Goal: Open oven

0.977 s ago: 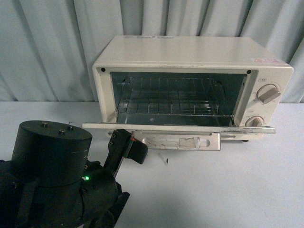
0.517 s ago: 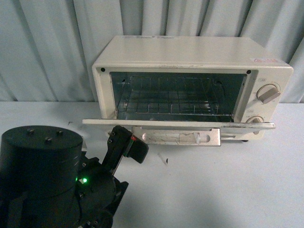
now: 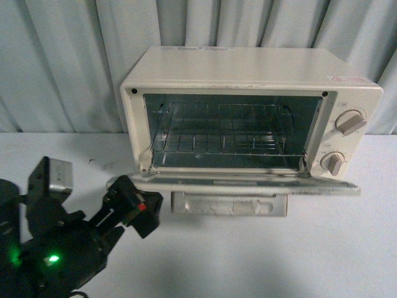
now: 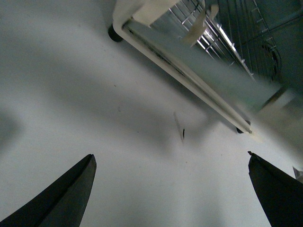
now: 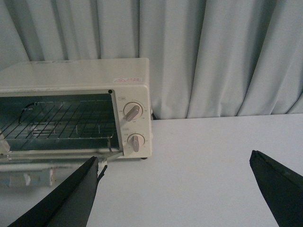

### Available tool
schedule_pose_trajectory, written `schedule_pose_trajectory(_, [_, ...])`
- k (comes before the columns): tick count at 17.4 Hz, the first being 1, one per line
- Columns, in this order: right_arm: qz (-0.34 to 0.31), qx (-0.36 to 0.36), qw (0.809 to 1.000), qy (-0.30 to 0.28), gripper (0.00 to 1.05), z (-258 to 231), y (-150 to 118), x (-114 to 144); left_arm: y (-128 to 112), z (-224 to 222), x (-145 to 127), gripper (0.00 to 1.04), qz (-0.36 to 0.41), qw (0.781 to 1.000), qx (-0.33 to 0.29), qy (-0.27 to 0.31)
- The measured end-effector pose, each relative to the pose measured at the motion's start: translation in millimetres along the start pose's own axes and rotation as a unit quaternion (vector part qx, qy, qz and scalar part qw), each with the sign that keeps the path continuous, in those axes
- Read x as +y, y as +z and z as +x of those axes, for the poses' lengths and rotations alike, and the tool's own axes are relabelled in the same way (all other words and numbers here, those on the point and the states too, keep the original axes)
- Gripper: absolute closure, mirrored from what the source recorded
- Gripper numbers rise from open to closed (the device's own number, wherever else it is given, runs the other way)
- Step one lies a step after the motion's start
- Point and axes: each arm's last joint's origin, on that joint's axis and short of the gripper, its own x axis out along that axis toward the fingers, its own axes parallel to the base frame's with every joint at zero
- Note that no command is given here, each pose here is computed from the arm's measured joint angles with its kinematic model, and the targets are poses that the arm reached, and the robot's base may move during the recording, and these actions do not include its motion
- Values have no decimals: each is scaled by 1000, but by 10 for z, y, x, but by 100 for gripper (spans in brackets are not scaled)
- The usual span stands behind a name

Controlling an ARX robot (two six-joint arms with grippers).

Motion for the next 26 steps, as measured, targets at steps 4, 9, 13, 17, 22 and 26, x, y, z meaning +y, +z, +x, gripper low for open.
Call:
schedule_pose_trajectory(4, [0, 0, 1000, 0, 6, 0, 0, 0, 134, -257, 166, 7, -2, 1000, -11, 24])
schedule_pose_trajectory(9, [0, 0, 1000, 0, 6, 0, 0, 0, 312, -444, 253, 7, -14, 999, -41, 30])
schedule_pose_trajectory(13, [0, 0, 1000, 0, 6, 0, 1, 0, 359, -983, 282, 68, 334, 921, -115, 163])
schedule_pose_trajectory(17, [0, 0, 1000, 0, 6, 0, 0, 0, 404, -1238, 184, 98, 365, 907, -154, 142])
schedule_pose_trajectory(22, [0, 0, 1000, 0, 6, 0, 0, 0, 674, -1481, 6, 103, 373, 885, -258, 103])
schedule_pose_trajectory(26, [0, 0, 1000, 0, 6, 0, 0, 0, 685, -1593, -65, 103, 375, 884, -264, 96])
